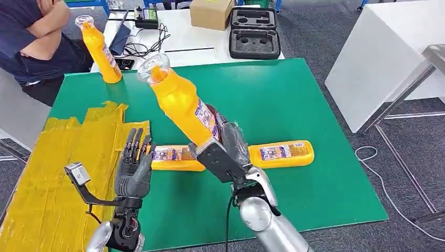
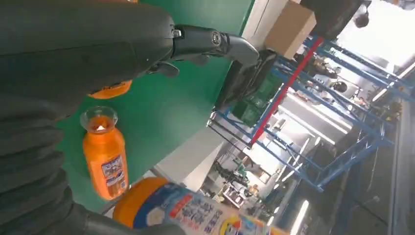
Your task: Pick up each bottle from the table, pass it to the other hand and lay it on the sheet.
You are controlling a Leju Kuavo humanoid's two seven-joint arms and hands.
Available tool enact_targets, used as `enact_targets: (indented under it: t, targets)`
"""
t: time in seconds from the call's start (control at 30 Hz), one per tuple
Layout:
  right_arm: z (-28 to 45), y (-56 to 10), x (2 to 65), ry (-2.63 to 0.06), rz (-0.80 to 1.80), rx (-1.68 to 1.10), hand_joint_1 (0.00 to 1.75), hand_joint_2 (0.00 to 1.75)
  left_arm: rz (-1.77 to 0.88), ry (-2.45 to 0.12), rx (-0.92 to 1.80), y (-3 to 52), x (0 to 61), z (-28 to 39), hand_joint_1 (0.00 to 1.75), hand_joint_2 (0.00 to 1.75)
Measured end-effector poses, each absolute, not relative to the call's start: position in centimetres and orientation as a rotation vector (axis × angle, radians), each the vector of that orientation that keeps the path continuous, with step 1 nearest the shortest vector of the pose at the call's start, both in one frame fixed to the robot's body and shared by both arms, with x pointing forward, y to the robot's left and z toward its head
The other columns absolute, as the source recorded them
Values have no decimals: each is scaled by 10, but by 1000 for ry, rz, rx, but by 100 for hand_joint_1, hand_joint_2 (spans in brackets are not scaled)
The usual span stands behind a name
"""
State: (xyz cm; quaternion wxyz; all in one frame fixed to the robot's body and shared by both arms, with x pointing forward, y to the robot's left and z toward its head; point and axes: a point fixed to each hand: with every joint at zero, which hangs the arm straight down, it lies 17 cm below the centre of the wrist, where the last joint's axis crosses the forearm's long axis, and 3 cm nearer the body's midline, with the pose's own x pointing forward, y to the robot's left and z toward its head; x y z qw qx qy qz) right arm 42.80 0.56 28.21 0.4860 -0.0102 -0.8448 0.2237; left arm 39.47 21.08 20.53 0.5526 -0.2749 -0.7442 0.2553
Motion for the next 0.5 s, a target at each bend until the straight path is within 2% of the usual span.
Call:
enact_targets:
  t: [0.2,0.5]
  targets:
    - [260,55,430,-1995,717,-70,175,175,592,-1757,-704,196,403,216,0,175]
    - [196,122,399,-1816,938,52,175,175,601,-1775,-660,204,403,215,0,175]
